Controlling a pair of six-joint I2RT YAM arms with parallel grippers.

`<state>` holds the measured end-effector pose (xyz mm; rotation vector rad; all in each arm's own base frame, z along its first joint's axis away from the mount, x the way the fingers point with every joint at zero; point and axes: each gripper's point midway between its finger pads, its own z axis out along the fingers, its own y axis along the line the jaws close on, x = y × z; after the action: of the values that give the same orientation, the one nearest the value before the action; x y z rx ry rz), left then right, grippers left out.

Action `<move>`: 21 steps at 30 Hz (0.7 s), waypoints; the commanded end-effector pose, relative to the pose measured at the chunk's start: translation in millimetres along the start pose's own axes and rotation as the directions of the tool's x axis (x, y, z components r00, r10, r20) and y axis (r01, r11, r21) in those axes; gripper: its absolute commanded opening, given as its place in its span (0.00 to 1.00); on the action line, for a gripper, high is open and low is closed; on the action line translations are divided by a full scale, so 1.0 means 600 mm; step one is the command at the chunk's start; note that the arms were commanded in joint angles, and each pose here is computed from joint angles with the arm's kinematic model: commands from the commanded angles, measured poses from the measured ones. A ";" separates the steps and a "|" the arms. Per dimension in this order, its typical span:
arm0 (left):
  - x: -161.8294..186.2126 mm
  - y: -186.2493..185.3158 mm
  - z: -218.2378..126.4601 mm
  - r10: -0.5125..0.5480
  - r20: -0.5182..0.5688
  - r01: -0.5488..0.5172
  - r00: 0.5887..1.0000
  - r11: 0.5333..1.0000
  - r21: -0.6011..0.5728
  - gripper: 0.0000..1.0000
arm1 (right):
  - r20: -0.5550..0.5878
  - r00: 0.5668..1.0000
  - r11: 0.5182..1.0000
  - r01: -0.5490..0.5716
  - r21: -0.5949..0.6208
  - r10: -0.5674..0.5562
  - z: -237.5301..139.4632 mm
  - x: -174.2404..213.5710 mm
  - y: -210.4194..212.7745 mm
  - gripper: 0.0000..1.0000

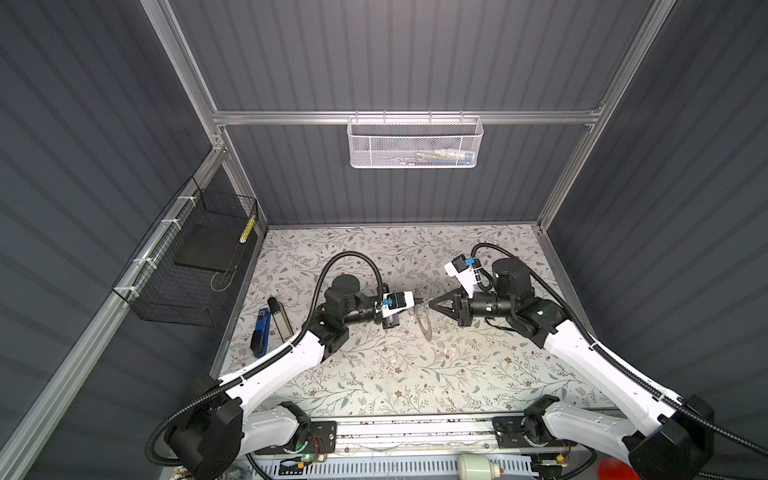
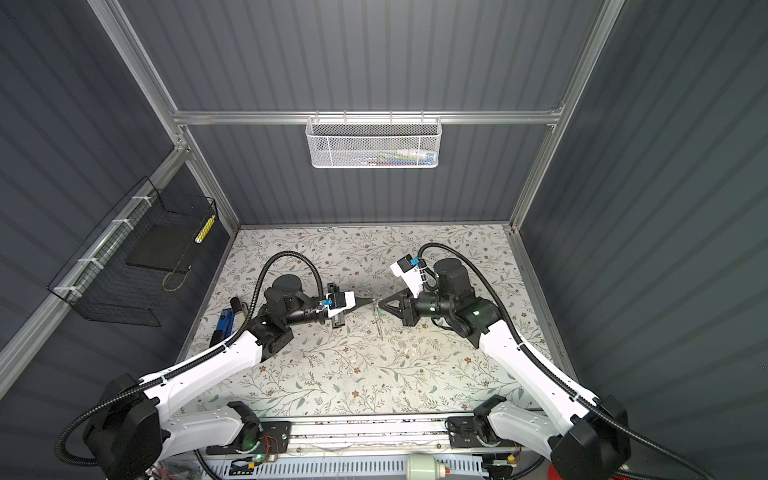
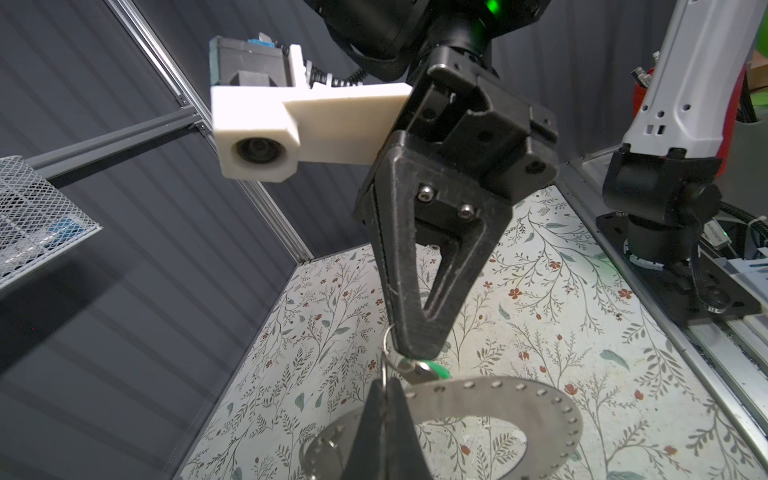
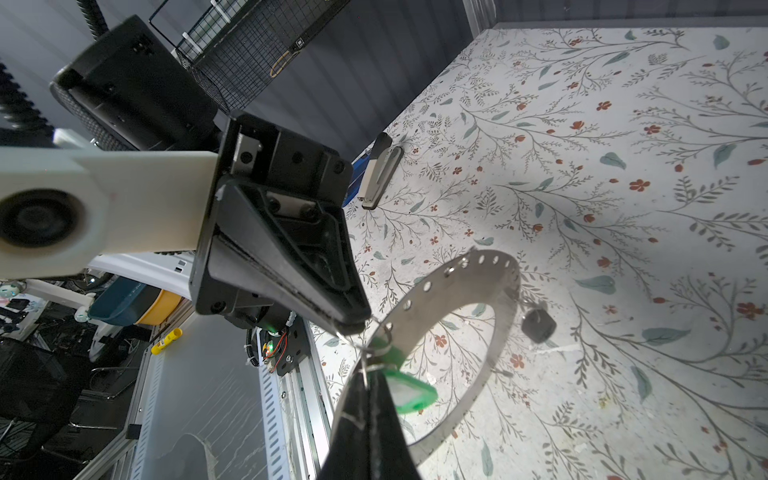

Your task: Put the keys on the keyring

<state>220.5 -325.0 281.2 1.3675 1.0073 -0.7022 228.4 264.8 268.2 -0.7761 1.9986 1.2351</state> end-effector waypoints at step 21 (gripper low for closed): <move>-0.075 0.009 -0.004 0.031 0.183 -0.035 0.983 0.999 0.020 0.00 | -0.052 0.966 0.966 -0.249 0.069 0.253 0.010 0.023 -0.059 0.00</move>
<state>225.0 -326.7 281.6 1.3271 1.0337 -0.7627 236.5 266.1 259.2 -0.6659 2.1058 1.3612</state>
